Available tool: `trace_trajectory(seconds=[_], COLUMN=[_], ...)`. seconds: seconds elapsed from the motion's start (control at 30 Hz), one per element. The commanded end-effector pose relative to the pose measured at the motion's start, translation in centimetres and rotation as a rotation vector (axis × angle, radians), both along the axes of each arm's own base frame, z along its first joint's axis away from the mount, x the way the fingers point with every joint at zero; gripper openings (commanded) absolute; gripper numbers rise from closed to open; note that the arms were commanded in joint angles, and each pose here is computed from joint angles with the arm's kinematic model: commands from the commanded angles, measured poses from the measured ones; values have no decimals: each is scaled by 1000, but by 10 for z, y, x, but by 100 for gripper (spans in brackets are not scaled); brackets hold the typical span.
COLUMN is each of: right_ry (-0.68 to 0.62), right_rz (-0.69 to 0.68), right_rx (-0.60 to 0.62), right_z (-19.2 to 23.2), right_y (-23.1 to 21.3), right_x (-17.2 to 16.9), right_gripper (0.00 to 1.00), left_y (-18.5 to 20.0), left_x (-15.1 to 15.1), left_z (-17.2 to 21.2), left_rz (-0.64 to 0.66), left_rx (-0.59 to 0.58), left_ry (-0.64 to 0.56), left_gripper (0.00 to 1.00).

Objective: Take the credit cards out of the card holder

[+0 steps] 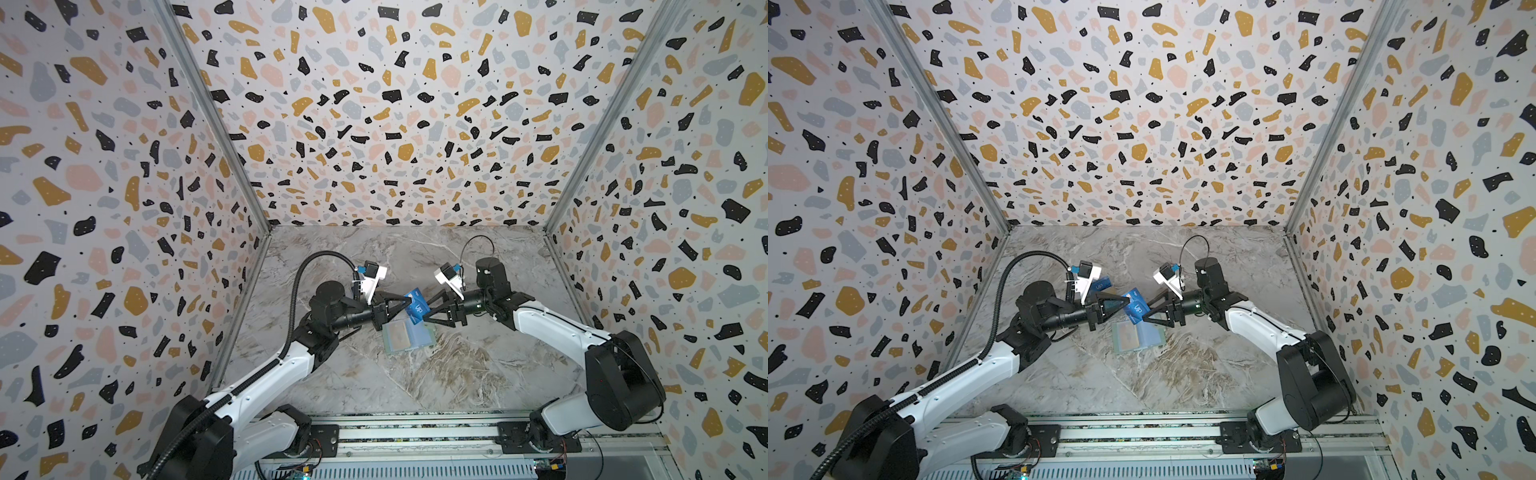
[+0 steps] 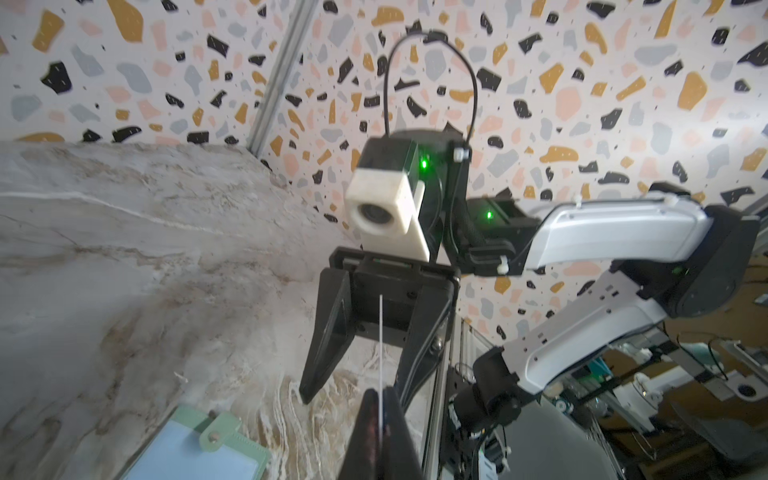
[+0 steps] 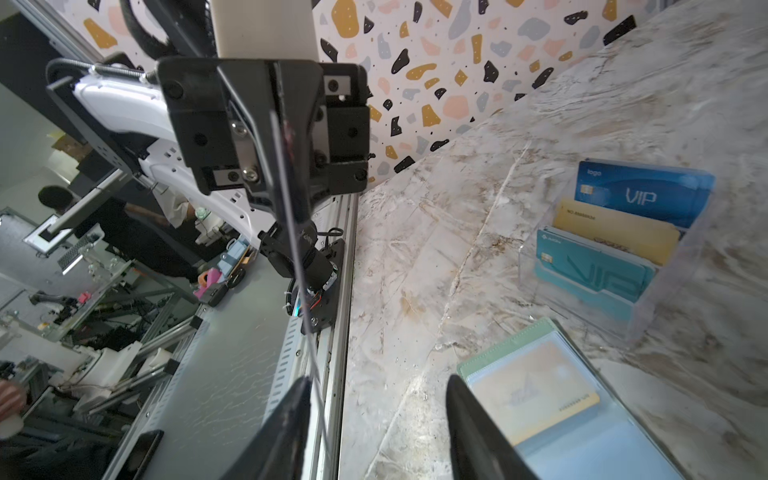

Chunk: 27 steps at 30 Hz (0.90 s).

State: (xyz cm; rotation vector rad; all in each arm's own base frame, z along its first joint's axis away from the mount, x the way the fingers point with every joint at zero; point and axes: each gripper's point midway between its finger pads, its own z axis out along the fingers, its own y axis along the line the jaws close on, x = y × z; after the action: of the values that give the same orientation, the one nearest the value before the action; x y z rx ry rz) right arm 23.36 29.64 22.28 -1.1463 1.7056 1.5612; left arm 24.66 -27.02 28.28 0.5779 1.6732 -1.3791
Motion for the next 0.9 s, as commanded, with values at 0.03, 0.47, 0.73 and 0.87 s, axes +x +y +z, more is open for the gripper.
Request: trace_trajectory(seconds=[0.03, 0.47, 0.73, 0.87], right_ry=[-49, -22, -38, -42], right_rz=[-86, -135, -141, -148], right_rx=[115, 345, 427, 465], right_z=[37, 79, 101, 109], right_y=[0, 14, 28, 29], right_x=[7, 0, 1, 4], right_gripper=[62, 54, 49, 44], left_y=[18, 43, 58, 65], left_x=[4, 4, -4, -8], left_z=[59, 77, 81, 85], left_rz=[114, 215, 237, 248], left_rx=[-219, -411, -526, -573], left_ry=[-111, -166, -180, -198], left_gripper=[0, 0, 0, 0])
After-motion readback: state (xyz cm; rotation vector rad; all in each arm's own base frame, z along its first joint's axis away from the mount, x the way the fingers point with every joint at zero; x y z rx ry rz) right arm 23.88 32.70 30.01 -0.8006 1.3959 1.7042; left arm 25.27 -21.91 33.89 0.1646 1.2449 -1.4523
